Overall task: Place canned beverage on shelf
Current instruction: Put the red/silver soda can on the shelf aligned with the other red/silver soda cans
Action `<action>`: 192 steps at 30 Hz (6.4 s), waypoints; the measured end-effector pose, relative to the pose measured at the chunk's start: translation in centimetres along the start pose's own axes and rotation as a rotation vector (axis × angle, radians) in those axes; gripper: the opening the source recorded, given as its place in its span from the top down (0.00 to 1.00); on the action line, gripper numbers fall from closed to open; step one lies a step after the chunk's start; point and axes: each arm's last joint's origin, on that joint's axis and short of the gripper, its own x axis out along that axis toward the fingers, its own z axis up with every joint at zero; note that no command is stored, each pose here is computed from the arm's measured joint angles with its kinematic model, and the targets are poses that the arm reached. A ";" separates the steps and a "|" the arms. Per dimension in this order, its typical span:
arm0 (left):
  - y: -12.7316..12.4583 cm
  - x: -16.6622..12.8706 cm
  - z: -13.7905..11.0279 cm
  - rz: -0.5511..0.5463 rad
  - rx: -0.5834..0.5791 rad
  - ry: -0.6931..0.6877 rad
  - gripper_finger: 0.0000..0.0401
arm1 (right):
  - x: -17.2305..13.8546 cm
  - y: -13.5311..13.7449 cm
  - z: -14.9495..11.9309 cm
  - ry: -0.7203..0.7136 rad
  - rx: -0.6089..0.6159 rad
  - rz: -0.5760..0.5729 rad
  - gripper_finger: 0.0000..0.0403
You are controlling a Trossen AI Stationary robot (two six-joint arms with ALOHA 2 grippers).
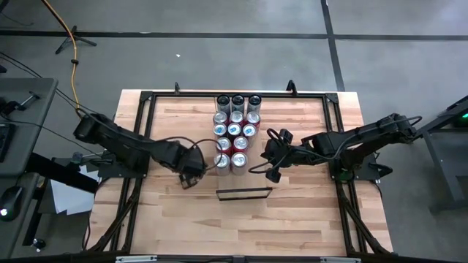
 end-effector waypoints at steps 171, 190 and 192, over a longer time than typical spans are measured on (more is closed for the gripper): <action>4.1 -20.2 6.9 -0.104 0.321 -0.561 0.48 | -7.0 -3.1 -1.2 -0.121 0.139 -0.155 1.00; -0.7 -17.3 16.7 -0.139 0.339 -0.729 0.48 | -7.2 -3.5 -1.1 -0.186 0.181 -0.245 1.00; -0.7 -17.4 16.8 -0.139 0.316 -0.740 0.48 | -7.2 -3.5 -1.1 -0.187 0.186 -0.245 1.00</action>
